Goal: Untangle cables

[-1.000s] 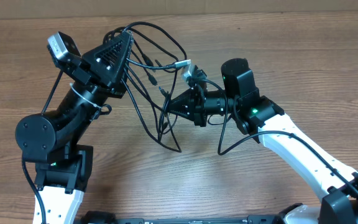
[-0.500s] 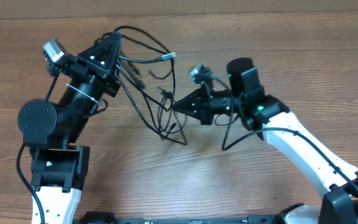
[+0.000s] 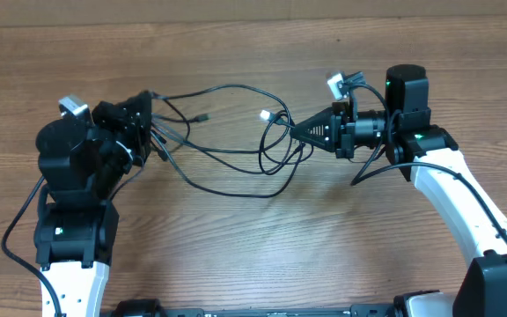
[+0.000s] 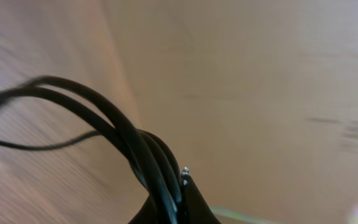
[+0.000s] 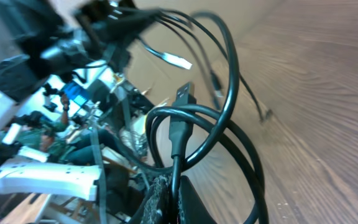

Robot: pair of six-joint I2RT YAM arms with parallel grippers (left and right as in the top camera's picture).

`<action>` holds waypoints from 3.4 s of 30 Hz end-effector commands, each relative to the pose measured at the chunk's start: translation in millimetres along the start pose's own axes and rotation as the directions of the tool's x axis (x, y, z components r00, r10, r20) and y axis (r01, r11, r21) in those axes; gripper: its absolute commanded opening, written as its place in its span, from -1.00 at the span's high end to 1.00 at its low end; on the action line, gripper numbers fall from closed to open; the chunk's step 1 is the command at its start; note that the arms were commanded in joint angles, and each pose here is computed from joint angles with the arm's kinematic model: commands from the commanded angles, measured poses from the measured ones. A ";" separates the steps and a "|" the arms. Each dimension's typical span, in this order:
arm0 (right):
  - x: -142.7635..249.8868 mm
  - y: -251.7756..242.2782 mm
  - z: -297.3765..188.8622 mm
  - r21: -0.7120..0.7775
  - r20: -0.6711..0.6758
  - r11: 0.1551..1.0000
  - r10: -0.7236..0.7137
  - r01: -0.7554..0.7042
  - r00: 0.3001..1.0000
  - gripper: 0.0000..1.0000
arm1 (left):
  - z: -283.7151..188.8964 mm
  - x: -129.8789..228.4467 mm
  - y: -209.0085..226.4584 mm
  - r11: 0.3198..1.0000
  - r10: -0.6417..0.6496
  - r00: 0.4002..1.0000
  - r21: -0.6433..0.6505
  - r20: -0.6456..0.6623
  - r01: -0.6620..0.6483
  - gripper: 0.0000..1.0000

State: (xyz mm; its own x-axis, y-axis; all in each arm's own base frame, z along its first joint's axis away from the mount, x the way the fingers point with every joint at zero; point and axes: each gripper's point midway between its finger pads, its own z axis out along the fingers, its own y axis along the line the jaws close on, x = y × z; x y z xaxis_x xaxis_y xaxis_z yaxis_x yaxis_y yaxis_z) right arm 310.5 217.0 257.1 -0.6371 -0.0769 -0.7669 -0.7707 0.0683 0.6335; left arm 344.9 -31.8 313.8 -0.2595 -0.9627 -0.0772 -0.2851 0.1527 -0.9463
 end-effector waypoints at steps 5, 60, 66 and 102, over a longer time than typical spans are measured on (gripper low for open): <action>-4.1 38.8 -8.4 -0.168 -0.002 0.985 -0.041 0.040 0.999 0.92 | 7.0 -31.8 45.4 0.949 0.246 0.963 -0.232 0.112 -0.216 0.92; -18.4 -39.6 -107.9 0.522 0.213 0.826 0.114 -0.212 0.970 -1.00 | 14.2 120.1 -9.8 0.435 0.895 0.366 0.683 -0.255 -0.586 -0.93; -33.3 -18.8 -136.5 0.582 0.274 0.790 0.035 -0.194 0.961 -1.00 | 49.6 87.7 61.3 0.531 0.821 0.419 0.249 -0.388 -0.810 -1.00; 64.5 -64.5 -188.1 0.831 0.335 0.318 0.368 -0.456 0.868 -1.00 | 6.6 73.6 183.2 0.262 0.623 0.345 -0.228 -0.702 -0.938 -1.00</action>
State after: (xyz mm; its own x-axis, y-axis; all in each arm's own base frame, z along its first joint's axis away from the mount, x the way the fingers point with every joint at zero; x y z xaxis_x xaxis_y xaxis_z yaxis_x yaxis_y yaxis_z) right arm 312.8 25.8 185.5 -0.8385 0.2870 -0.4633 0.0346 0.8763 0.4805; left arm 277.2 -56.1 136.0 -0.9052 -0.1329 -0.4036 -0.1138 0.9910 -0.0711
